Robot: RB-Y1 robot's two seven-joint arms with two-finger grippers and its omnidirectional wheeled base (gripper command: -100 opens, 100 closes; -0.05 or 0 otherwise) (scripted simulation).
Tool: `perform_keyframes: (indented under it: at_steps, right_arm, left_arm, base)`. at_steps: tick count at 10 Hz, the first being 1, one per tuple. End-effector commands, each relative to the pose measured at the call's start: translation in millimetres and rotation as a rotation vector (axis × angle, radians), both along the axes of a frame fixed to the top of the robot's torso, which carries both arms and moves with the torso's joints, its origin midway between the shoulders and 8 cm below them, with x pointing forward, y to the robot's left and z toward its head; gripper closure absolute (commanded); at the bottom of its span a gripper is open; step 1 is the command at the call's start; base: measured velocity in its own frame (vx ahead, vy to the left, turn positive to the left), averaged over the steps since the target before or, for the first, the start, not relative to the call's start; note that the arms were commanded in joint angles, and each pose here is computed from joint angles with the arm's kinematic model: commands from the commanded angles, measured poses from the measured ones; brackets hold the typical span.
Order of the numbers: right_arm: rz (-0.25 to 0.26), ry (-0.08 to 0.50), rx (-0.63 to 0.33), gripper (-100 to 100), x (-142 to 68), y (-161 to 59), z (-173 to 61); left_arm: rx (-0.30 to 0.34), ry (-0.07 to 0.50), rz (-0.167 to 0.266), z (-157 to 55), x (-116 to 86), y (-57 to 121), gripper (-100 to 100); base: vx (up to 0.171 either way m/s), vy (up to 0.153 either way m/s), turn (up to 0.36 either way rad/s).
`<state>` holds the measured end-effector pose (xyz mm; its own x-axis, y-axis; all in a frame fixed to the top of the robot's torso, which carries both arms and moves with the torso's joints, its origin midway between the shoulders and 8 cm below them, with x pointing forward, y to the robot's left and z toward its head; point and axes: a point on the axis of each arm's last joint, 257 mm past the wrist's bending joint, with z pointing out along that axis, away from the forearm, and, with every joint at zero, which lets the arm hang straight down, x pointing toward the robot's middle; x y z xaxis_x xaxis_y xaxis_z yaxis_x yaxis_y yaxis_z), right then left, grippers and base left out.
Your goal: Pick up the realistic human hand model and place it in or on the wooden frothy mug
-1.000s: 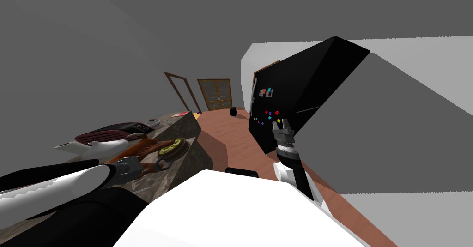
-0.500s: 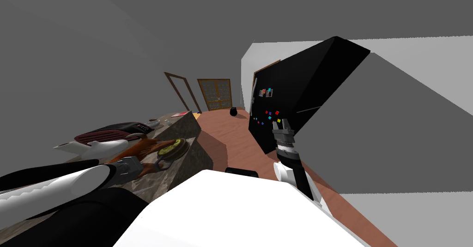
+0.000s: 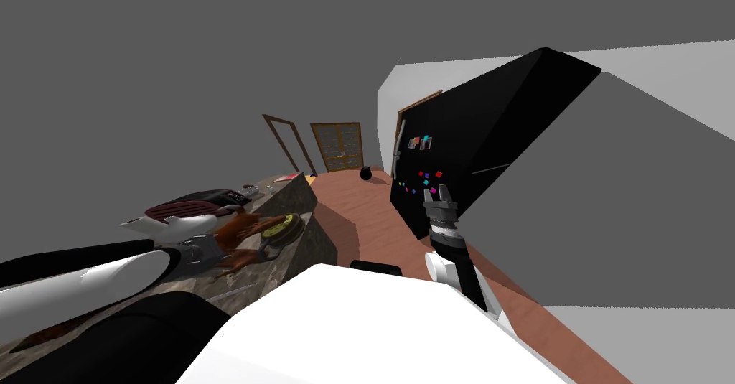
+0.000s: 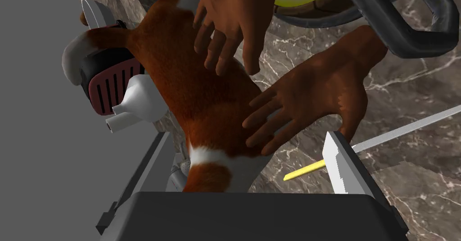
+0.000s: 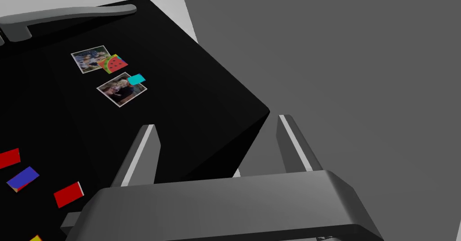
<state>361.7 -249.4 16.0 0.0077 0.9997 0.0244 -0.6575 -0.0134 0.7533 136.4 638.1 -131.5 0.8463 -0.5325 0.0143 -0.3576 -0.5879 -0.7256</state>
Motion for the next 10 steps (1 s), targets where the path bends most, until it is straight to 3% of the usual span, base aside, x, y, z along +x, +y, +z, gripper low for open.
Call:
perform_keyframes:
  at_steps: [1, 2, 4, 8, 9, 10]
  right_arm:
    - [0.000, 0.000, 0.000, 0, 0, 0, 0]
    - [0.000, 0.000, 0.000, 0, 0, 0, 0]
    - [0.000, 0.000, 0.000, 0, 0, 0, 0]
    - [0.000, 0.000, 0.001, 0, 0, 0, 0]
    - [0.000, 0.000, 0.001, 0, 0, 0, 0]
    - [0.000, 0.000, 0.001, 0, 0, 0, 0]
  left_arm:
    - [0.019, -0.011, -0.016, 7, 7, 4.0, -100]
    - [0.034, -0.015, -0.027, 11, 12, 7.2, -100]
    - [0.020, 0.014, -0.008, 3, 2, 7.9, -100]
    - [-0.077, 0.034, 0.086, -21, -30, -2.7, -100]
    - [-0.060, 0.031, 0.071, -16, -27, 0.4, -100]
    - [-0.065, 0.032, 0.074, -17, -27, -0.2, 0]
  base:
    - [-0.017, 0.191, 0.064]
    - [-0.007, 0.194, 0.113]
    - [0.097, 0.116, 0.100]
    - [0.130, -0.088, -0.125]
    - [0.040, -0.050, -0.009]
    - [0.008, -0.010, 0.004]
